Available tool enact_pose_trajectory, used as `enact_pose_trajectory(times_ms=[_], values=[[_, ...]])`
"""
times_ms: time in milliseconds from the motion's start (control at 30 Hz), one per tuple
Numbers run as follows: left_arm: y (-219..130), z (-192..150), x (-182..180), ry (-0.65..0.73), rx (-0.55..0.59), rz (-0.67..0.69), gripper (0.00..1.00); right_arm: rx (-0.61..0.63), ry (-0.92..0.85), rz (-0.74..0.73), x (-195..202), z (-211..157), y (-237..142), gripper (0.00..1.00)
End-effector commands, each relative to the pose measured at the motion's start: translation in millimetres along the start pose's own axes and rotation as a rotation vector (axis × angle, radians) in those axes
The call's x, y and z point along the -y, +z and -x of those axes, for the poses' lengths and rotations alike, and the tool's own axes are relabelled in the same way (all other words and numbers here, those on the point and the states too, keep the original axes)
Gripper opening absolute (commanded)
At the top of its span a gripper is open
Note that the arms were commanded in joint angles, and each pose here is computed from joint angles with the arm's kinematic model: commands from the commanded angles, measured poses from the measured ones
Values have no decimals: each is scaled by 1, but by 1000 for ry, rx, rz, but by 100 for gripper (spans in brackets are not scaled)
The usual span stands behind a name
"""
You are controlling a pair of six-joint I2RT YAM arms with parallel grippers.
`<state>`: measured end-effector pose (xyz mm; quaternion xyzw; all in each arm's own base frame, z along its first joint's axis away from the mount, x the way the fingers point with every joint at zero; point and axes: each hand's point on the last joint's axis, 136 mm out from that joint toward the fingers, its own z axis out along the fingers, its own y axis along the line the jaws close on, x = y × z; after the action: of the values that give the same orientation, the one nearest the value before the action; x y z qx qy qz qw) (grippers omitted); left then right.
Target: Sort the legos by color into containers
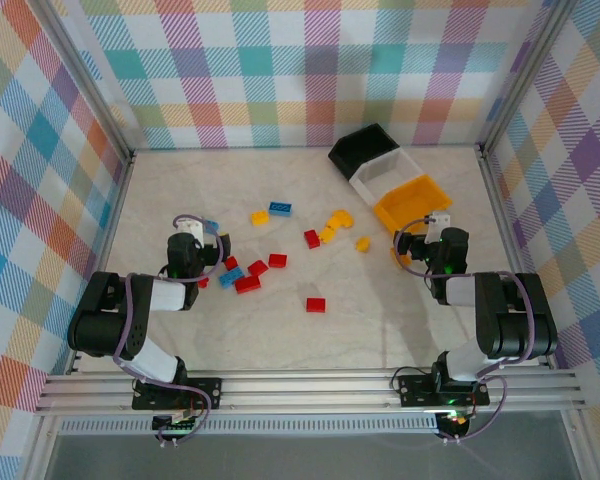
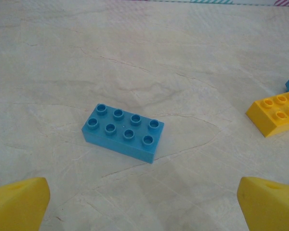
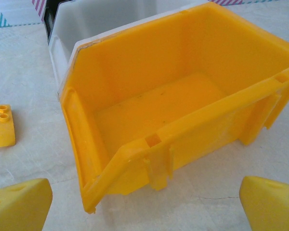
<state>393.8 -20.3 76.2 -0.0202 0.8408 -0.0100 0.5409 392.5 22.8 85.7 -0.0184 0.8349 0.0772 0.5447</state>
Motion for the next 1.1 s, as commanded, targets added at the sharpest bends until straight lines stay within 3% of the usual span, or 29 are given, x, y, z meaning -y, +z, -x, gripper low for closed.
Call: enact_pose_trajectory(times_ms=[0, 133, 267, 367, 433, 600, 700, 800, 900, 1067], values=[[4, 5, -3, -5, 0, 2, 100, 17, -11, 7, -2, 8, 3, 100], [3, 10, -8, -18, 0, 30, 100, 26, 15, -86, 11, 19, 0, 100], [2, 23, -20, -45, -98, 116, 100, -87, 65, -148, 18, 40, -6, 100], [-9, 40, -15, -53, -74, 86, 100, -99, 197, -129, 10, 65, -18, 100], [-19, 49, -18, -99, -88, 110, 100, -170, 304, -127, 5, 72, -26, 100], [-34, 69, -14, -274, -177, 130, 100, -467, 517, -46, -31, 62, -41, 100], [-40, 81, 3, -320, -173, 81, 100, -623, 522, -40, -55, 44, -54, 100], [-40, 83, 18, -345, -219, 43, 100, -765, 514, -144, -60, 23, -73, 100], [-42, 76, 37, -327, -293, -3, 100, -838, 596, -318, -43, 8, -87, 100], [-56, 57, 61, -297, -401, -47, 100, -851, 731, -414, -33, 13, -68, 100]])
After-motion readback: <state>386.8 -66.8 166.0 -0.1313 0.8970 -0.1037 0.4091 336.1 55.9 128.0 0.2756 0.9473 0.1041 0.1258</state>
